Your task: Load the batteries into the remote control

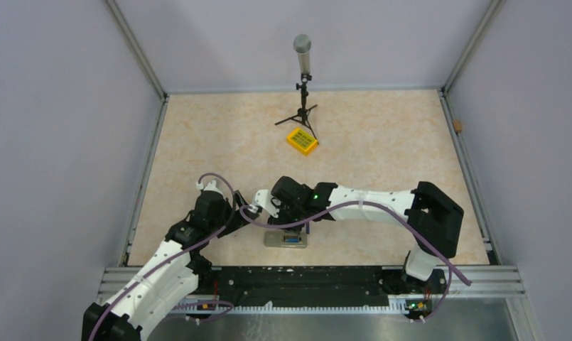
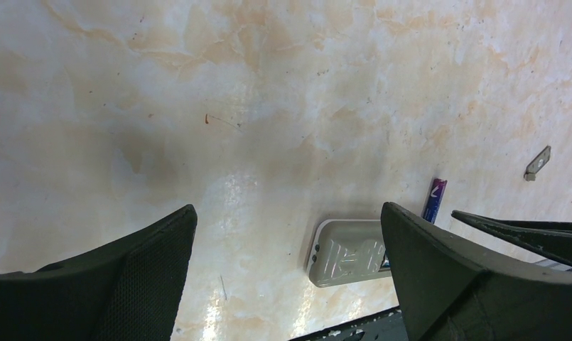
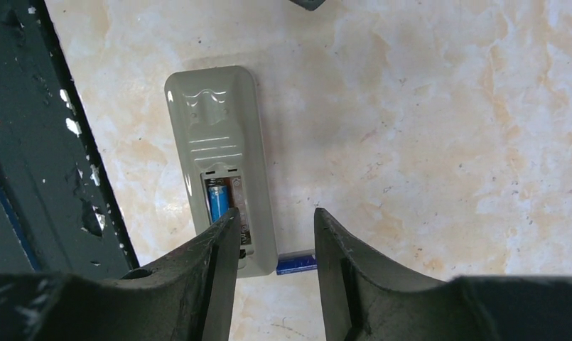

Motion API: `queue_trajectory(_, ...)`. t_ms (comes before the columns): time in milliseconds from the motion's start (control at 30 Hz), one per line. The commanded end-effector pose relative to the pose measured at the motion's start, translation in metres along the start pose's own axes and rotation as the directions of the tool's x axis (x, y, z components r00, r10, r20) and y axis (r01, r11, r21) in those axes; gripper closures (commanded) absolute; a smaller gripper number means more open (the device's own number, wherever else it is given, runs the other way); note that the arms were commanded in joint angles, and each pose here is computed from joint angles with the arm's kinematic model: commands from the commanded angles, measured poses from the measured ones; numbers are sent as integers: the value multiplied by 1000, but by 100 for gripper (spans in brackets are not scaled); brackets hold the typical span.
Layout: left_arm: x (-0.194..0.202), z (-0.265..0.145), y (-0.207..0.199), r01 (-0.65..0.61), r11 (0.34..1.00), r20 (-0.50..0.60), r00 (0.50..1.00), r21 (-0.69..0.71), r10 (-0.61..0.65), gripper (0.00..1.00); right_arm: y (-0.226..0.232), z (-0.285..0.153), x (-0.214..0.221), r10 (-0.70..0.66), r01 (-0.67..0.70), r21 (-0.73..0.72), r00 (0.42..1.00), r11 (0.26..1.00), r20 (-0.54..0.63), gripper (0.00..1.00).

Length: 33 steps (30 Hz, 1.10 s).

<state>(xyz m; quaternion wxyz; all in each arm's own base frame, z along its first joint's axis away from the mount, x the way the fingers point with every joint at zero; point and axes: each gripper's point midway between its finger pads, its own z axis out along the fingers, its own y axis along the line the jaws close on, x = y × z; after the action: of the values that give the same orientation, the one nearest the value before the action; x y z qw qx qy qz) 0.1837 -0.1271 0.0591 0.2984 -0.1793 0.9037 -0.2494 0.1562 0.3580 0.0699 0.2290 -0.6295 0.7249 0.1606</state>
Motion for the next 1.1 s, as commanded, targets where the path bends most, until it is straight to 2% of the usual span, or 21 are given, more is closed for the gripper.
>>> queue_trajectory(0, -6, -1, -5, -7, 1000, 31, 999, 30, 6, 1, -10, 6, -16, 21, -23, 22, 998, 999, 62, 57)
queue_trajectory(1067, -5, -2, -4, 3, 999, 32, 999, 37, -4, 1, -2, 30, 11, 30, -30, -15, 1000, 999, -1, 55)
